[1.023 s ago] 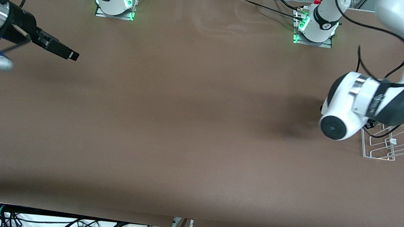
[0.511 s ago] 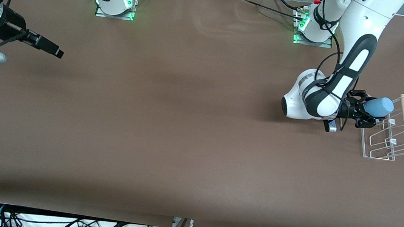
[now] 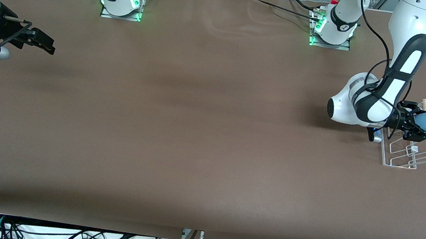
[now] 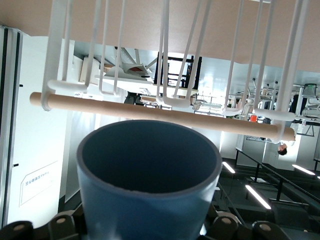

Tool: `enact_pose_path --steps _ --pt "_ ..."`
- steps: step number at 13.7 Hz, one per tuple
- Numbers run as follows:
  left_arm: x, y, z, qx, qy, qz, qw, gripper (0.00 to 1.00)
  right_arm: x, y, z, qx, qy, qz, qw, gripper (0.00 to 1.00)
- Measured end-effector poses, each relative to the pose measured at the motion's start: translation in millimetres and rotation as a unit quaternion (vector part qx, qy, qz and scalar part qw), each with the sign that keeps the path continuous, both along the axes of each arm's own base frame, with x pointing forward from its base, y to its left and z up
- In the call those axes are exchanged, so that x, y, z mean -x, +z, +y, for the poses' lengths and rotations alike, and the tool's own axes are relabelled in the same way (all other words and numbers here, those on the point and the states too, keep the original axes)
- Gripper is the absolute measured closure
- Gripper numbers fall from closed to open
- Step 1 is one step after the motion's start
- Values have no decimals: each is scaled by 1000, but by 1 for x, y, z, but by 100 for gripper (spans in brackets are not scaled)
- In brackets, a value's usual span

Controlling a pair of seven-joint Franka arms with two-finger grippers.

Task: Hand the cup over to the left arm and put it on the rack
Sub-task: 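Lower the cup onto a rack hook with the left gripper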

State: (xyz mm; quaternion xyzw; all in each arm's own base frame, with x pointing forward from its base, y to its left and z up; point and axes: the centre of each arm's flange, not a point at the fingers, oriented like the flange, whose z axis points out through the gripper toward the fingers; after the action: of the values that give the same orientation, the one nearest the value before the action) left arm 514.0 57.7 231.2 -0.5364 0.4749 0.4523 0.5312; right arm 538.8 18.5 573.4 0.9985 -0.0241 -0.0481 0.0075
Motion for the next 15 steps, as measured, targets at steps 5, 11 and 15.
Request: enact_pose_path --steps 5,11,15 --pt "0 -5 19 5 -14 4 1000 21 0 1 -3 39 20 -2 999 1" --pt "7 -12 18 6 -17 1 1000 21 -2 11 -2 38 26 -14 999 0" --pt "15 -19 19 -7 -42 -7 999 21 -3 8 0 38 28 -10 999 0"
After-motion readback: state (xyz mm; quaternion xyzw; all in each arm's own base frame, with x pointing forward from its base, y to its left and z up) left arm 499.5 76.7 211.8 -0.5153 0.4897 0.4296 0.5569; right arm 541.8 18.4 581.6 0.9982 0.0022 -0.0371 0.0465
